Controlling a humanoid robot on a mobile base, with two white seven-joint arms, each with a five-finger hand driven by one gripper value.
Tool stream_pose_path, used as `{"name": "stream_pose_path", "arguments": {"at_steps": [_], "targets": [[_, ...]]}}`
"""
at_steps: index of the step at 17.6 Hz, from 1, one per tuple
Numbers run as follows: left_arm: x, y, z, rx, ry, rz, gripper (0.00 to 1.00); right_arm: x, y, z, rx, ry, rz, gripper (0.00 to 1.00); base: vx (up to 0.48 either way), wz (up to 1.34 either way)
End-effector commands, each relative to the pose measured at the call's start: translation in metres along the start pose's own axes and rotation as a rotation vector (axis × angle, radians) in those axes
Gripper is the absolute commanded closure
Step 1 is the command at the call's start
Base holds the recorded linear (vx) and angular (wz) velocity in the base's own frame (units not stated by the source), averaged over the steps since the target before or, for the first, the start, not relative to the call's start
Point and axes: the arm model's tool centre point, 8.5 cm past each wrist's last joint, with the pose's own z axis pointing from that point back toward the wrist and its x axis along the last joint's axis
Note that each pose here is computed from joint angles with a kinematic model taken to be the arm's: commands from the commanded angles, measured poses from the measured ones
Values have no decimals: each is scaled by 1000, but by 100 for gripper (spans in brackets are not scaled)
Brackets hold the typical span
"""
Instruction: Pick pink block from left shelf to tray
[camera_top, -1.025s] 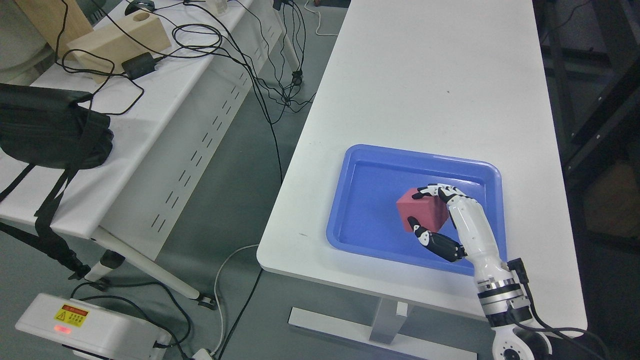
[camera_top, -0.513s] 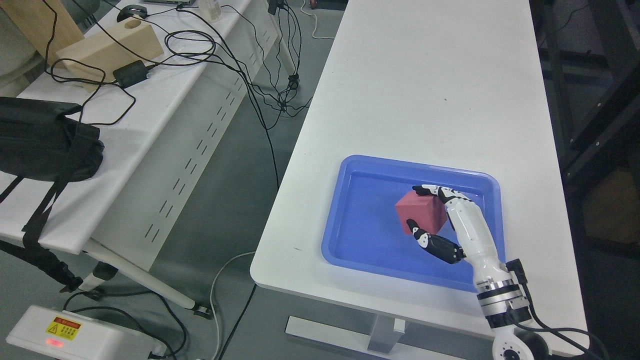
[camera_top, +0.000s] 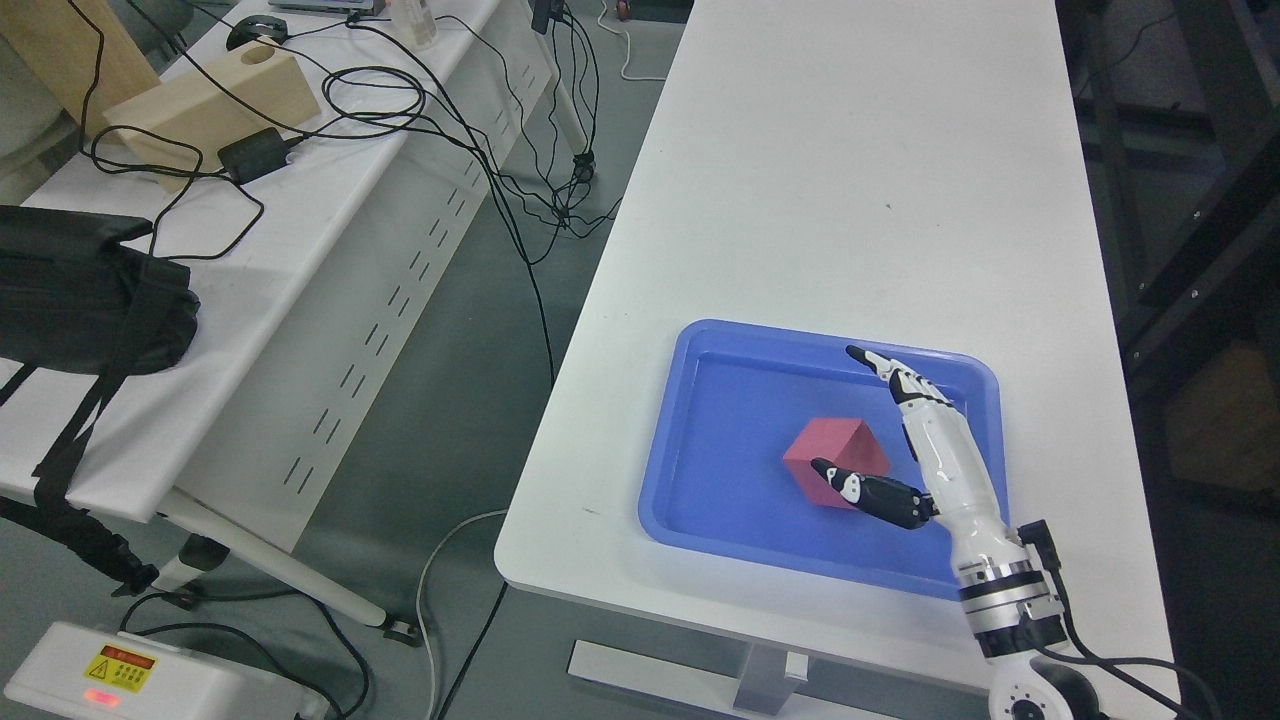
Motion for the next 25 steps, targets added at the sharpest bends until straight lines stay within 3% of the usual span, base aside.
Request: {"name": "stream_pose_path", "arguments": {"at_steps": [1, 6, 12, 16, 18, 21, 25], "targets": [[8, 11, -1, 17, -12, -4, 0, -10, -11, 5, -30, 20, -46, 2, 11, 0], [8, 11, -1, 17, -12, -4, 0, -23, -41, 12, -194, 2, -299, 2, 2, 0], [9, 11, -1, 17, -13, -4, 0, -31, -56, 17, -336, 39, -332, 2, 0, 0], [8, 11, -1, 17, -12, -4, 0, -33, -53, 18, -324, 60, -335, 1, 0, 0], [9, 11, -1, 17, -13, -4, 0, -37, -44, 19, -253, 111, -346, 1, -11, 0], [9, 11, -1, 17, -13, -4, 0, -38, -35, 17, -140, 124, -356, 1, -30, 1], [8, 11, -1, 17, -12, -4, 0, -38, -35, 17, -139, 127, -357, 1, -55, 1]]}}
